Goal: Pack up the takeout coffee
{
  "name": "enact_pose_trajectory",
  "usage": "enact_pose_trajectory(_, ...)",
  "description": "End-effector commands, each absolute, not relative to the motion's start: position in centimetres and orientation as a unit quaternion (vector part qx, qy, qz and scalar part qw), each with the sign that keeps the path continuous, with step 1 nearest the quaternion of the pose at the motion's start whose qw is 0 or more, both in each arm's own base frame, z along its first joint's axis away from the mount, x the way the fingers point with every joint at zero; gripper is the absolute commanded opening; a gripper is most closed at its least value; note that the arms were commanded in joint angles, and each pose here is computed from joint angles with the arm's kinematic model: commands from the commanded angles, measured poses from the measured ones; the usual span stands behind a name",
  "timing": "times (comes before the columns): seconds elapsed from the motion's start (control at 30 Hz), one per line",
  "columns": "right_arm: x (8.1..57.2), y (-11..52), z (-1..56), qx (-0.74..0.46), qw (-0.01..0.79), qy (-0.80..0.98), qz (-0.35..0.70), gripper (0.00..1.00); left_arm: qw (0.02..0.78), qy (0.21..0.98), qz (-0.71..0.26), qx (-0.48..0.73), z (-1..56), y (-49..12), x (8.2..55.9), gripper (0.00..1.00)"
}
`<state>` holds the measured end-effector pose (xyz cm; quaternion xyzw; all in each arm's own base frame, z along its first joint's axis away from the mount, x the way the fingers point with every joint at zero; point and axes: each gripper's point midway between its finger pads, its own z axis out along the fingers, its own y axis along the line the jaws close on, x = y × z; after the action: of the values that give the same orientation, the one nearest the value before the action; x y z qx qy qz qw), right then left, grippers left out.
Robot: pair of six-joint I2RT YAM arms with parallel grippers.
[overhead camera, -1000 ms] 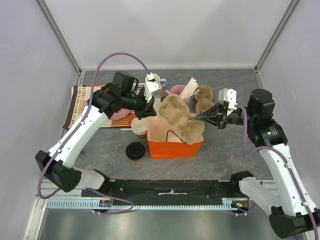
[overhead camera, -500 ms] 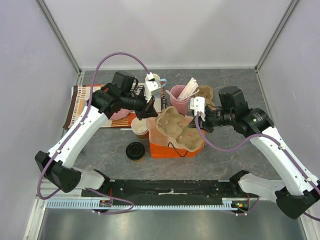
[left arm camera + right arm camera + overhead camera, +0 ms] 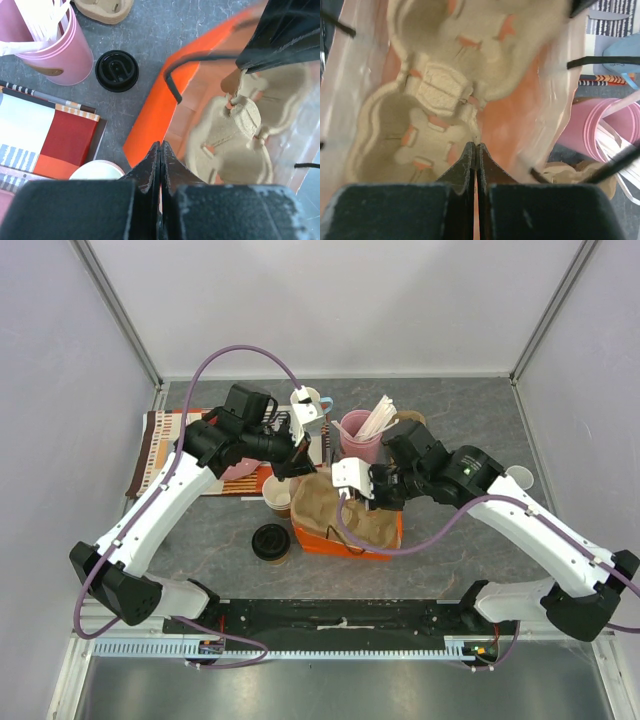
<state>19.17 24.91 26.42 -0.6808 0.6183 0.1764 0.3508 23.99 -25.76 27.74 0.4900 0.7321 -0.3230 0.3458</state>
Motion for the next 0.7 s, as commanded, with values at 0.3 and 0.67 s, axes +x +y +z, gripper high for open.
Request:
enact_pose_trajectory(0.3, 19.6, 23.7, 26.9, -0.714, 0.335, 0.605, 0.110, 0.00, 0.378, 0.705, -0.296, 0.522, 29.0, -25.6, 24.7, 0.02)
enact_pose_trajectory(0.67, 18.6, 27.6, 23.5, -0.708, 0.314, 0.611, 0.161, 0.00, 0.367, 0.715, -0.331, 0.494, 29.1, -26.2, 23.6, 0.02)
